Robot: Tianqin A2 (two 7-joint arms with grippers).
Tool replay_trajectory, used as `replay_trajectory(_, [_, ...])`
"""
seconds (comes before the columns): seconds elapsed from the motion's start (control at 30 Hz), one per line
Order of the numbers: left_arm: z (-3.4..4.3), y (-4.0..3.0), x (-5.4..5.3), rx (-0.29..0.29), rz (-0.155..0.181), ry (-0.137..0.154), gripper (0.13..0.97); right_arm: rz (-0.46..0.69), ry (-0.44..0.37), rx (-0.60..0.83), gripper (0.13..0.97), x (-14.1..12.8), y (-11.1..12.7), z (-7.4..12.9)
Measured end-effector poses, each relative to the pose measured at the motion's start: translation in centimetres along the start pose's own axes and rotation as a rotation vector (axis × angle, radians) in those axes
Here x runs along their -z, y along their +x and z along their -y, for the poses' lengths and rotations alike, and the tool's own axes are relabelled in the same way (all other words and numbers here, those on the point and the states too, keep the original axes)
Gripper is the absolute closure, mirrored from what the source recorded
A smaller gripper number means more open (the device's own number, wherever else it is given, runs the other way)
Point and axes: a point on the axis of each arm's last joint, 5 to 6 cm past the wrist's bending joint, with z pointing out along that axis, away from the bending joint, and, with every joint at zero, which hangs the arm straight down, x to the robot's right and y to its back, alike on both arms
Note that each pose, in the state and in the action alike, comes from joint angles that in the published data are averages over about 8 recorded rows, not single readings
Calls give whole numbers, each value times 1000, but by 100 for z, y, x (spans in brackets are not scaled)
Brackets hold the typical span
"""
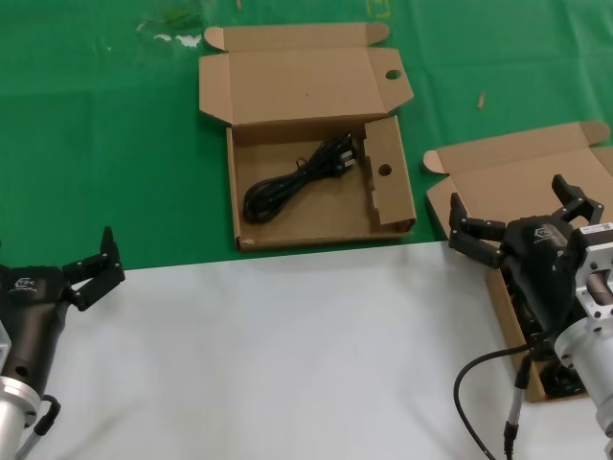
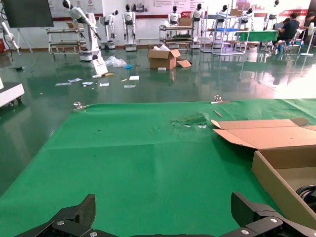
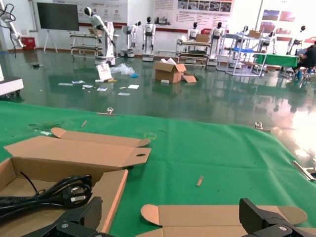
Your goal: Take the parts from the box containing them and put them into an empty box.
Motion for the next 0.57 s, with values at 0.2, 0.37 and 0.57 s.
replay_trajectory(0.2, [0, 0, 0, 0, 0, 0, 132, 0, 0, 0, 130, 0, 0, 0])
replay_trajectory(0.37, [0, 0, 0, 0, 0, 0, 132, 0, 0, 0, 130, 0, 0, 0])
replay_trajectory(0.57, [0, 0, 0, 0, 0, 0, 132, 0, 0, 0, 130, 0, 0, 0])
